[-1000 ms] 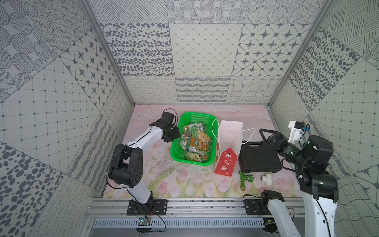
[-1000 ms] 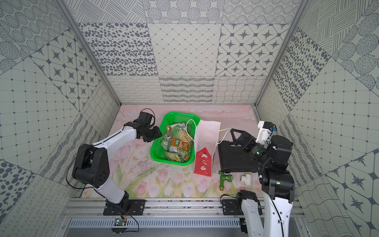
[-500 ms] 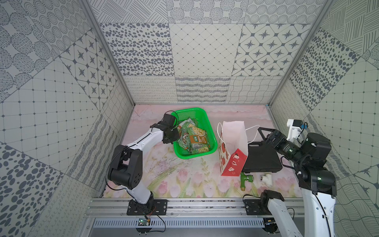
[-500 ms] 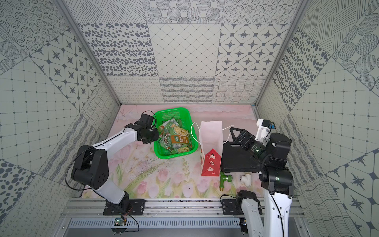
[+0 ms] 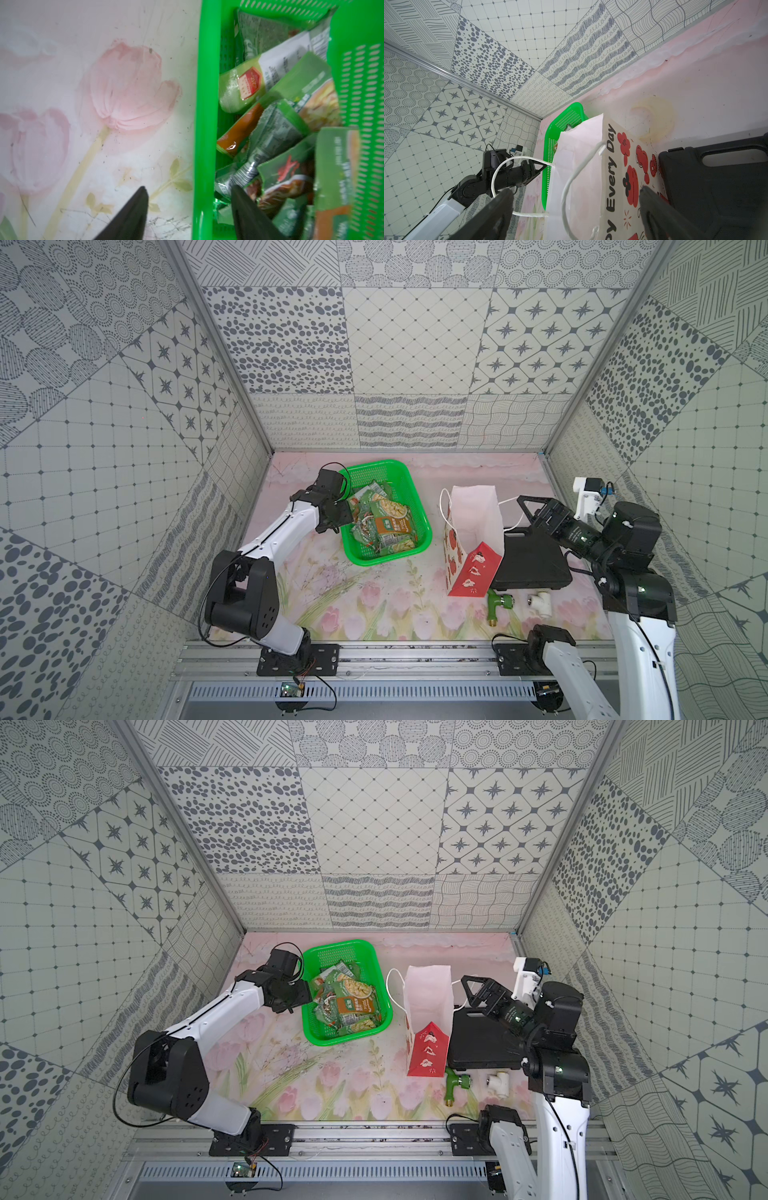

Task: Place the condiment packets inside the bag
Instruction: Pick up the paper bag from the center of the board.

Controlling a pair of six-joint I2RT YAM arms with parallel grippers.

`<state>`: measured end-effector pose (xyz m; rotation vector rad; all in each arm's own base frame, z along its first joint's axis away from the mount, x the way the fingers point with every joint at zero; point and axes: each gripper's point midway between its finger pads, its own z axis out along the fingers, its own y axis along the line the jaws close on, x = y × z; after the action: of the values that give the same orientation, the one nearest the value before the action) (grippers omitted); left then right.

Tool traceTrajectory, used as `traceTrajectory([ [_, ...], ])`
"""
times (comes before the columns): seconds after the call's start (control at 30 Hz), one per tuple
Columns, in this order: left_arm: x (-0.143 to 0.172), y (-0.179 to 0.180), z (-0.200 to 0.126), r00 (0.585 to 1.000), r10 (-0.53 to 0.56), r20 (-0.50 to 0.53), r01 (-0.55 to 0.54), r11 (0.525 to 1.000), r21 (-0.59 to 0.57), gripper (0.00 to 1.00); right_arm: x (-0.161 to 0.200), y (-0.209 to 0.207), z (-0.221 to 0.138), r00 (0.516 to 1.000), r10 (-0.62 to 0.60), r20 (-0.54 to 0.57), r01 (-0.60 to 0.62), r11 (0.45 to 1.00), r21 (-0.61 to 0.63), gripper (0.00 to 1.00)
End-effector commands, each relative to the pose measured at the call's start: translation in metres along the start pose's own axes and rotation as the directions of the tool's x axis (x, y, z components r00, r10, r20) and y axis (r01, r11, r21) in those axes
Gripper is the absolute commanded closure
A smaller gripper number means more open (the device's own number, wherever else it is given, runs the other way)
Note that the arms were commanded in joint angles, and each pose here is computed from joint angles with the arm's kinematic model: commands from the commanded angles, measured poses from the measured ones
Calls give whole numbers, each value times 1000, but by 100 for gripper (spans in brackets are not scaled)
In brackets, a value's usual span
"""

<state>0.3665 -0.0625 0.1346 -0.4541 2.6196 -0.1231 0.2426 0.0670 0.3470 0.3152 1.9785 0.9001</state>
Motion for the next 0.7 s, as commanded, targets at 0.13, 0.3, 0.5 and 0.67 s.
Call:
traceTrajectory([
  [0.13, -11, -63, -125, 984, 23, 179, -75, 953, 292, 2, 4, -1, 22, 994, -102, -41, 104, 993, 62, 8],
  [0.3, 2, -123, -196, 981, 41, 190, -147, 794, 589, 1, 5, -10, 30, 986, -159, -55, 166, 970, 178, 12],
  [0.5, 30, -178, -251, 970, 130, 207, -243, 625, 742, 1, -9, -20, 20, 979, -204, -22, 201, 932, 300, 13],
  [0.67, 49, -214, -262, 957, 212, 198, -285, 560, 778, 0, -15, -15, 17, 978, -208, -21, 205, 930, 306, 23],
])
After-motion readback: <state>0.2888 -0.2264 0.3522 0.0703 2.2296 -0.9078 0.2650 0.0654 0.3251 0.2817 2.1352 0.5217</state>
